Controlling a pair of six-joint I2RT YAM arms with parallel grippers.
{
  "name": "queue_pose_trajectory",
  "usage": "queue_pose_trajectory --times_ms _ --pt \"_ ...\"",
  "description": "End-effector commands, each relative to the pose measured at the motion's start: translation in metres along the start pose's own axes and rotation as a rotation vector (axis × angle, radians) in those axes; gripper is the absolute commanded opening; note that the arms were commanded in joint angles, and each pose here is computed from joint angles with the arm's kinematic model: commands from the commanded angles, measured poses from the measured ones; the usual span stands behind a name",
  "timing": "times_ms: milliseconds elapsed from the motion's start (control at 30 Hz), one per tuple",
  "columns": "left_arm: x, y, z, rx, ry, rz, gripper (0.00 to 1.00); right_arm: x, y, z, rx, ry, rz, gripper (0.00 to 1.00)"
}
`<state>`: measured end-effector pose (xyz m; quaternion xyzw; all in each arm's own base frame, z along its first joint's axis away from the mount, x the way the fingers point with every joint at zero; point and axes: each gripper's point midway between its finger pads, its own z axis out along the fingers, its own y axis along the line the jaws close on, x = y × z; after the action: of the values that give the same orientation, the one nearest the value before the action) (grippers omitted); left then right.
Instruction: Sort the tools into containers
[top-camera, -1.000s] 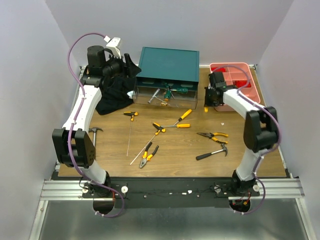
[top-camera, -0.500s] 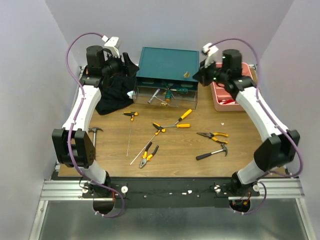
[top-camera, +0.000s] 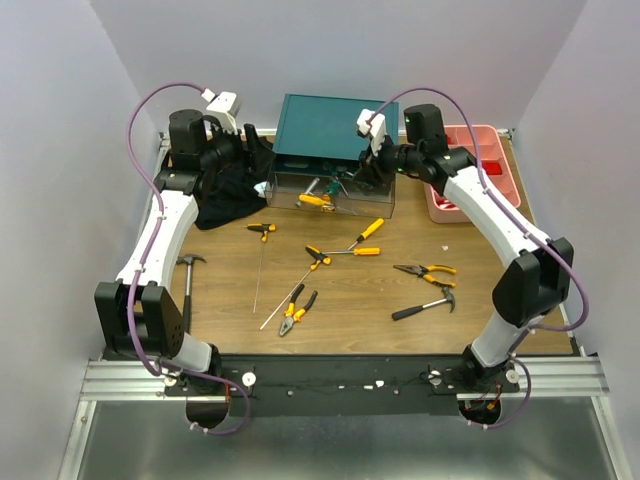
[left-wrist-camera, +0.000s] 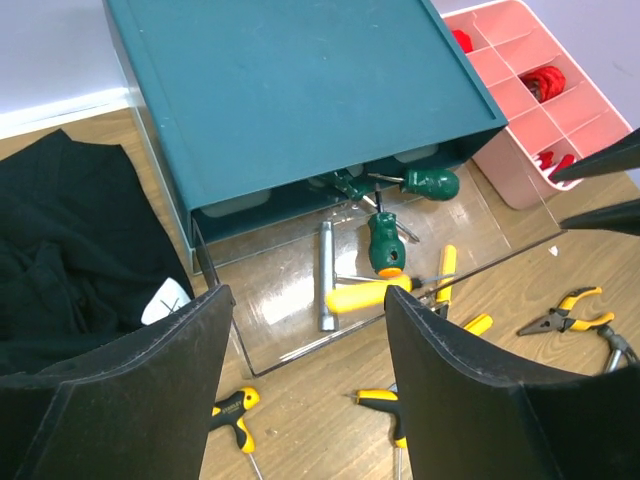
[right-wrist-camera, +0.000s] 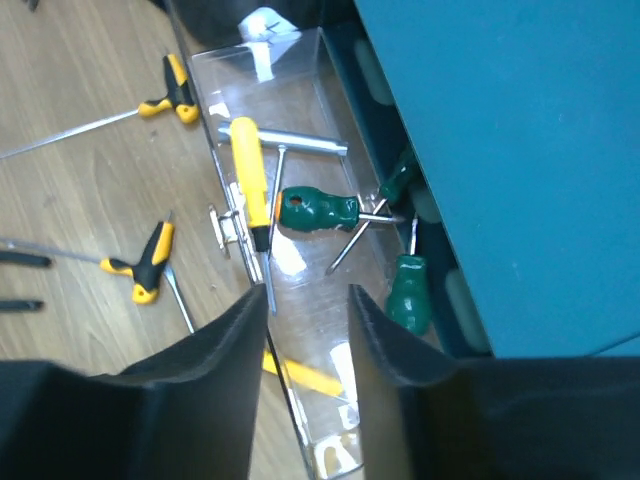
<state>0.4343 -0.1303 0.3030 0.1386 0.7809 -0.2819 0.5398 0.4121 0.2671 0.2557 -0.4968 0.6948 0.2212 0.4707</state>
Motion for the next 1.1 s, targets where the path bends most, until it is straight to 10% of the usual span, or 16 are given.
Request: queue_pose_trajectory --times_ms 0,367,1067 --pt "-0.001 0.005 -0.007 -0.04 -0.006 0.011 0.77 -0.007 0.047 -0.039 -0.17 -0.031 -0.187 0.51" --pt "-0.003 0.021 -0.007 -0.113 -0.003 0.013 0.83 0.105 0.152 -0.04 -0.629 0.187 -0.345 0.6" --pt "0.034 0.02 -0.043 -0.148 0.022 -0.015 0.83 0.203 0.101 0.04 -0.478 0.631 -0.512 0.54"
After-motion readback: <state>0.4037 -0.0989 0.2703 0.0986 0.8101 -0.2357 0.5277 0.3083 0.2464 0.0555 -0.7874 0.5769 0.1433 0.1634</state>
